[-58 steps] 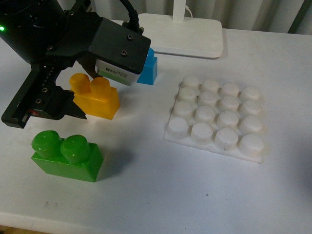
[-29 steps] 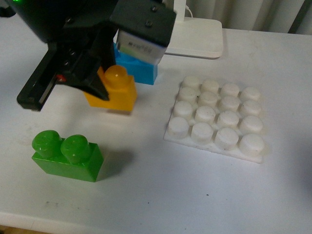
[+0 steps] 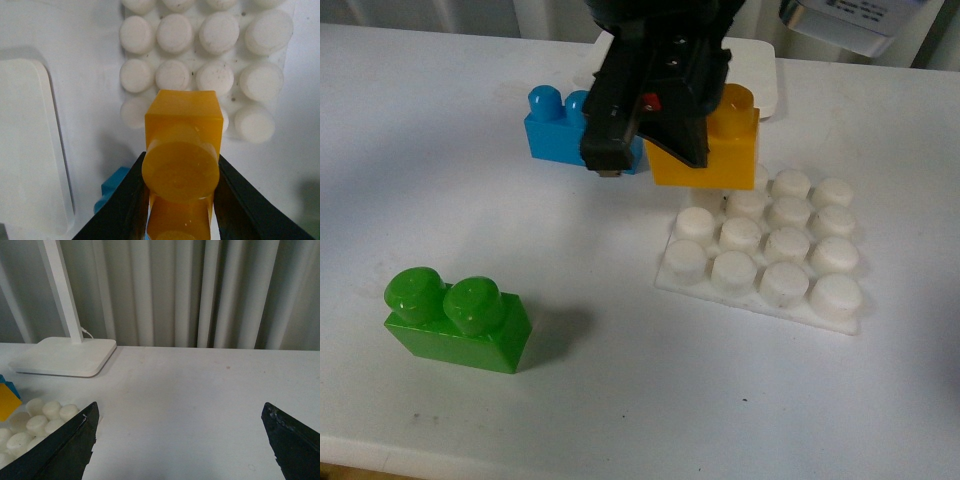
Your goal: Insert yellow block into base center
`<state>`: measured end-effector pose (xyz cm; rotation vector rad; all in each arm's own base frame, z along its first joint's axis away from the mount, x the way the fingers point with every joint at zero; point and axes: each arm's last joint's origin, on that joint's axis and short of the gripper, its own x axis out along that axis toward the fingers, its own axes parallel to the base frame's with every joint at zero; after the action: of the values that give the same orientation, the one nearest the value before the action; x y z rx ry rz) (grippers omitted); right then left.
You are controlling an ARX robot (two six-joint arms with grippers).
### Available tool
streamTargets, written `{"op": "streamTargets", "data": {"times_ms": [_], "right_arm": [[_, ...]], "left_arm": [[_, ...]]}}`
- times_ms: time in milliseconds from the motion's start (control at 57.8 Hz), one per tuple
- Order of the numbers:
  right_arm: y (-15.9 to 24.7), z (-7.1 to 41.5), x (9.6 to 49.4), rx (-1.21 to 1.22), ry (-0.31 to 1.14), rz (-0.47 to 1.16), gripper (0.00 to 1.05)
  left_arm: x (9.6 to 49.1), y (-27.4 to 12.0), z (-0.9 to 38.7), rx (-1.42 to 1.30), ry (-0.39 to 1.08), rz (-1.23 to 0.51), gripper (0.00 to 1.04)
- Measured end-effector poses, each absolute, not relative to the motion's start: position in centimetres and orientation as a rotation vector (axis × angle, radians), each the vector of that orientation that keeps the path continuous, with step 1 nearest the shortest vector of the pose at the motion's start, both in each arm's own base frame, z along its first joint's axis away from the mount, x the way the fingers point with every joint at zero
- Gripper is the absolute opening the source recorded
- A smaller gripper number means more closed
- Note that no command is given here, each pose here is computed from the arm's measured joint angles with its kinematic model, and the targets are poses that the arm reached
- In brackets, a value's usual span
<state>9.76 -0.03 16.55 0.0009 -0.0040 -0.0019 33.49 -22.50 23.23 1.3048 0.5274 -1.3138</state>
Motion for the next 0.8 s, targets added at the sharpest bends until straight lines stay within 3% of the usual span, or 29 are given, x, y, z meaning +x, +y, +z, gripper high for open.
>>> {"op": "streamTargets", "data": {"times_ms": [796], "right_arm": [[0.0,16.6,9.8,0.001,-0.004,-0.002,0.96]], "left_arm": [[34.6,-27.7,21.4,1.346,0.543,-1.389,0.31]]}}
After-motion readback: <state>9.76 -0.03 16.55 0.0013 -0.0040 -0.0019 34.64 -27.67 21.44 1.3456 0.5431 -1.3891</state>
